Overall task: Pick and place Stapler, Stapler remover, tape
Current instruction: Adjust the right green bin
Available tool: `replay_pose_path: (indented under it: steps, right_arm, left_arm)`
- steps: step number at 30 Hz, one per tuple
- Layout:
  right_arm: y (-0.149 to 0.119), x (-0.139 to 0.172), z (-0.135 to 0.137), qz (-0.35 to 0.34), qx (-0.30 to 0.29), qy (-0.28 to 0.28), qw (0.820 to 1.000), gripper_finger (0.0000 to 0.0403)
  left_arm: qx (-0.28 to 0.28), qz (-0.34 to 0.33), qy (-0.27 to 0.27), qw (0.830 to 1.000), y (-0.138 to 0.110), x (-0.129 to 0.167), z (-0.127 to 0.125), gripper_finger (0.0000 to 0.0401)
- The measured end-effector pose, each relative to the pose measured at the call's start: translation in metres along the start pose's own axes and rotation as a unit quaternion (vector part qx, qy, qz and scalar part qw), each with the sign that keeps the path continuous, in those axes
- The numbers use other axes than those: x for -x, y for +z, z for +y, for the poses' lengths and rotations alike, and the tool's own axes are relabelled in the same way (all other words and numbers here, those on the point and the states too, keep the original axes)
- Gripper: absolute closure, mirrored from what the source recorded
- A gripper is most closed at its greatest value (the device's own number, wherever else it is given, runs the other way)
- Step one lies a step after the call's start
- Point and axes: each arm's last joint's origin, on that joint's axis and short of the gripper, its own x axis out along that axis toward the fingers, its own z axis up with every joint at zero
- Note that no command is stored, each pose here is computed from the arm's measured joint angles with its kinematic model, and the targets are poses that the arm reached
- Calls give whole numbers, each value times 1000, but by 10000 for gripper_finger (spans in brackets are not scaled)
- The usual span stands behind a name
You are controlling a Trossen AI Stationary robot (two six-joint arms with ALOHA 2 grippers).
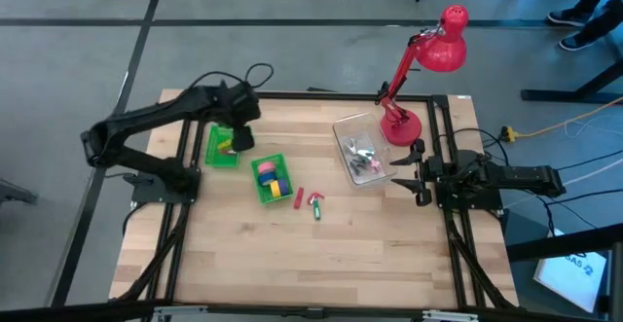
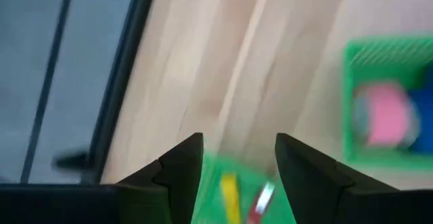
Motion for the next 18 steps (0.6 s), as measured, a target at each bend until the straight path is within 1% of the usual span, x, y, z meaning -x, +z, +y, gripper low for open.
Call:
replay_pose_path:
  steps: [4, 8, 13, 18]
  right_arm:
    - [0, 0, 0, 0, 0, 0, 1000, 171]
    - [0, 0, 0, 0, 0, 0, 1000, 171]
    - [0, 0, 0, 0, 0, 0, 1000, 171]
    - [0, 0, 0, 0, 0, 0, 1000, 171]
  left_arm:
    - [-33, -75, -27, 996, 16, 6, -22, 222]
    - [-72, -124, -55, 988, 27, 12, -52, 225]
    - [-136, -149, -107, 974, 29, 21, -94, 225]
    - [-172, -146, -181, 957, 27, 23, -136, 228]
